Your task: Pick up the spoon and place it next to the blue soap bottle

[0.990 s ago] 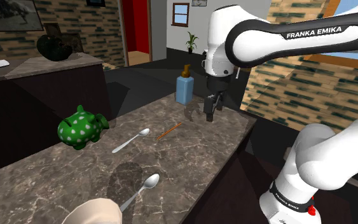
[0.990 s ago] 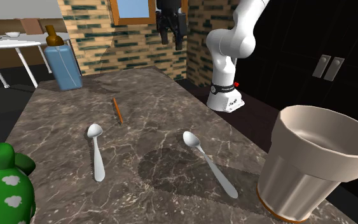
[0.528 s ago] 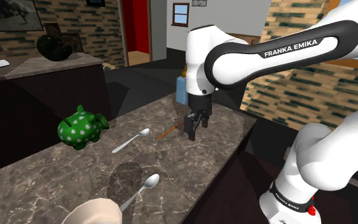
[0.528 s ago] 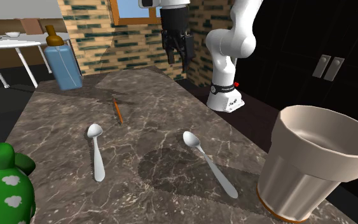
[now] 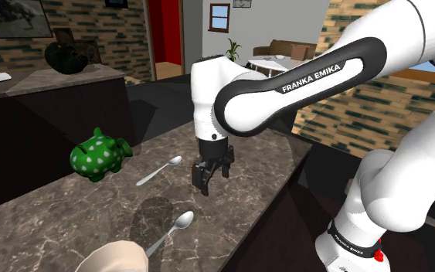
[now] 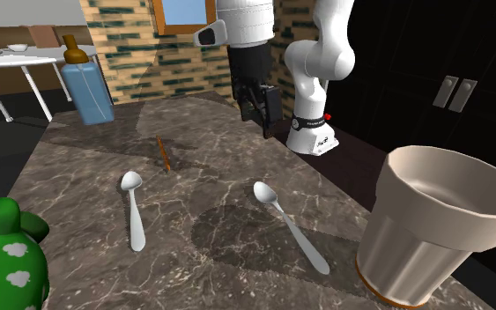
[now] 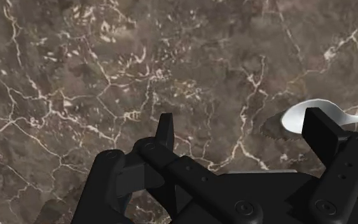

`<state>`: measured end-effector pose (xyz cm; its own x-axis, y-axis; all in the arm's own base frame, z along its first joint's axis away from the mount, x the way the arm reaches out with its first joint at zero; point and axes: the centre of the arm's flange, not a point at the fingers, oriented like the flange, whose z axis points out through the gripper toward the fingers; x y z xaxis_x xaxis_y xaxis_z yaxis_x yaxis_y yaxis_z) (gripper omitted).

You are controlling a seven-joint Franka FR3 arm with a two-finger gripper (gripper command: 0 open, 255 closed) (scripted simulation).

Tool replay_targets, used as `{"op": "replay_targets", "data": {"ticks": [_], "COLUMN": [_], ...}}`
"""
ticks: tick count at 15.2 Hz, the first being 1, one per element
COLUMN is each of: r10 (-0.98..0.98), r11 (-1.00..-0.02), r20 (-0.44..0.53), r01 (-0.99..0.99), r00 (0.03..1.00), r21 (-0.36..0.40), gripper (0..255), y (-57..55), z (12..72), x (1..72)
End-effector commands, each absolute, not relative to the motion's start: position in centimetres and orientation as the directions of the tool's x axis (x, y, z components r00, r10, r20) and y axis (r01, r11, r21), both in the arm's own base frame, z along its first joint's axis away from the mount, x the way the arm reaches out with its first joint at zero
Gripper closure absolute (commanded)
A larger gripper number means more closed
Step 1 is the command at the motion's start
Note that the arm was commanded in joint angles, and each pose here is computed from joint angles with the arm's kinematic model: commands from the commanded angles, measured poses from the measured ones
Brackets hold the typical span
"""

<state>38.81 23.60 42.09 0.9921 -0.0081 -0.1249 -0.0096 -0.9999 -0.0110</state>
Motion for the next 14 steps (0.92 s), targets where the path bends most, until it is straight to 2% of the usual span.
{"op": "replay_targets", "data": {"ticks": [1,7,14], "r10": [-0.022,-0.055,-0.055], "r11": [-1.0,-0.997,-0.997], "r20": [-0.133,-0.155,-0.155], "r01": [-0.024,-0.062,-0.062], "r00": [0.991,0.986,0.986], "r21": [-0.018,-0.036,-0.036], "gripper": [0,0,0], "y": [25.9,32.1,32.2], "z": [40.7,37.2,33.5], "x": [39.3,41.5,40.9]}}
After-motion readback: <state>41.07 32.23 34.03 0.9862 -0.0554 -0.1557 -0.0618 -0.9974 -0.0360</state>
